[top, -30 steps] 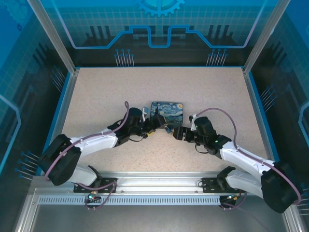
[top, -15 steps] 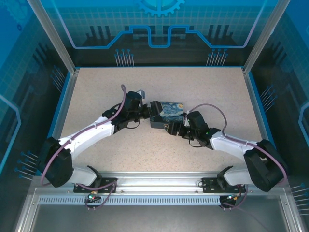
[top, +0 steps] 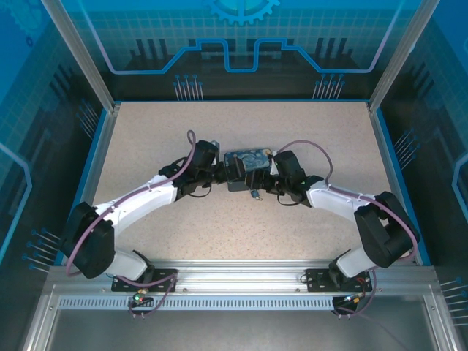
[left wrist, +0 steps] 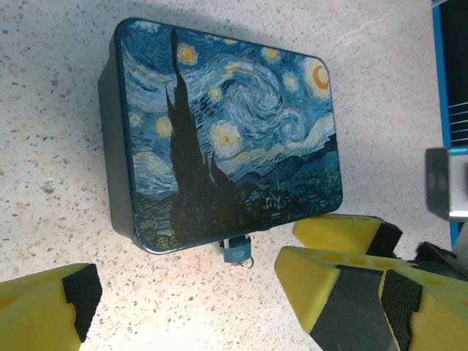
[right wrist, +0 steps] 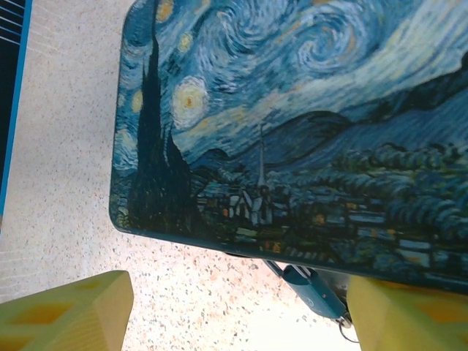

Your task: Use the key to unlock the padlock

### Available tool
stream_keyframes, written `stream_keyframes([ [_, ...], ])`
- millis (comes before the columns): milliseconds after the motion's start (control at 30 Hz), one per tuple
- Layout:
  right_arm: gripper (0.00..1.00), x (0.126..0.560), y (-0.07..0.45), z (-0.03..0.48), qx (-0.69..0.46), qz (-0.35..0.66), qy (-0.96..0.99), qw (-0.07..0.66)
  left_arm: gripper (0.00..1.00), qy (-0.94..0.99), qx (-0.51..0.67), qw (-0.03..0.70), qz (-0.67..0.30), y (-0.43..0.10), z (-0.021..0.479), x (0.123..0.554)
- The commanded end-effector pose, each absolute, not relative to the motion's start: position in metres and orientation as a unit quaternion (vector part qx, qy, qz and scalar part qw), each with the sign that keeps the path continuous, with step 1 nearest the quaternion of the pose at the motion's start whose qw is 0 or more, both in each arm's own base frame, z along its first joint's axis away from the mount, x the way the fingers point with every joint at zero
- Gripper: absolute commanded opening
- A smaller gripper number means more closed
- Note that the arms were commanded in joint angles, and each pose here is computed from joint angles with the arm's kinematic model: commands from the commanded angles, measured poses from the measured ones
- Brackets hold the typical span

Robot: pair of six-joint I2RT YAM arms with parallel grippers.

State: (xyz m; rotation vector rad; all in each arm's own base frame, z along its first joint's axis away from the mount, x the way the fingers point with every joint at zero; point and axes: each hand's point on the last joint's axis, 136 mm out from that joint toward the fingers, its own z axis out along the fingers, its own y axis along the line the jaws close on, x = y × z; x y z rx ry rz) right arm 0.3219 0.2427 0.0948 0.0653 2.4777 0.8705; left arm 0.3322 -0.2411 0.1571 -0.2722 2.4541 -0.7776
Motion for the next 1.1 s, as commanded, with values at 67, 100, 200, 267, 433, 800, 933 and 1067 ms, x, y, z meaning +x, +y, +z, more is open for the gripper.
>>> stream_keyframes([
  [67, 0.78, 0.308, 0.233, 0.099, 0.019, 0.325, 0.910, 0.257, 0.99, 0.919, -0.087, 0.264, -0.280, -0.240, 0.161, 0.332],
  [100, 0.77, 0.305, 0.230, 0.099, 0.019, 0.324, 0.910, 0.258, 0.99, 0.919, -0.086, 0.264, -0.280, -0.239, 0.161, 0.332],
  [200, 0.75, 0.296, 0.224, 0.094, 0.007, 0.315, 0.914, 0.256, 0.99, 0.919, -0.086, 0.263, -0.281, -0.237, 0.161, 0.333],
  [267, 0.74, 0.291, 0.221, 0.088, -0.007, 0.304, 0.918, 0.254, 0.99, 0.919, -0.089, 0.262, -0.282, -0.235, 0.161, 0.334],
  [433, 0.60, 0.290, 0.221, 0.076, -0.063, 0.277, 0.923, 0.259, 0.99, 0.918, -0.091, 0.261, -0.285, -0.231, 0.163, 0.334],
  [800, 0.48, 0.303, 0.234, 0.058, -0.105, 0.264, 0.926, 0.249, 0.99, 0.919, -0.097, 0.252, -0.287, -0.225, 0.159, 0.334],
  [933, 0.47, 0.306, 0.240, 0.054, -0.105, 0.272, 0.925, 0.244, 0.99, 0.917, -0.102, 0.246, -0.297, -0.227, 0.159, 0.336],
  [1067, 0.46, 0.308, 0.243, 0.050, -0.108, 0.272, 0.926, 0.239, 0.99, 0.916, -0.103, 0.245, -0.301, -0.228, 0.160, 0.337],
])
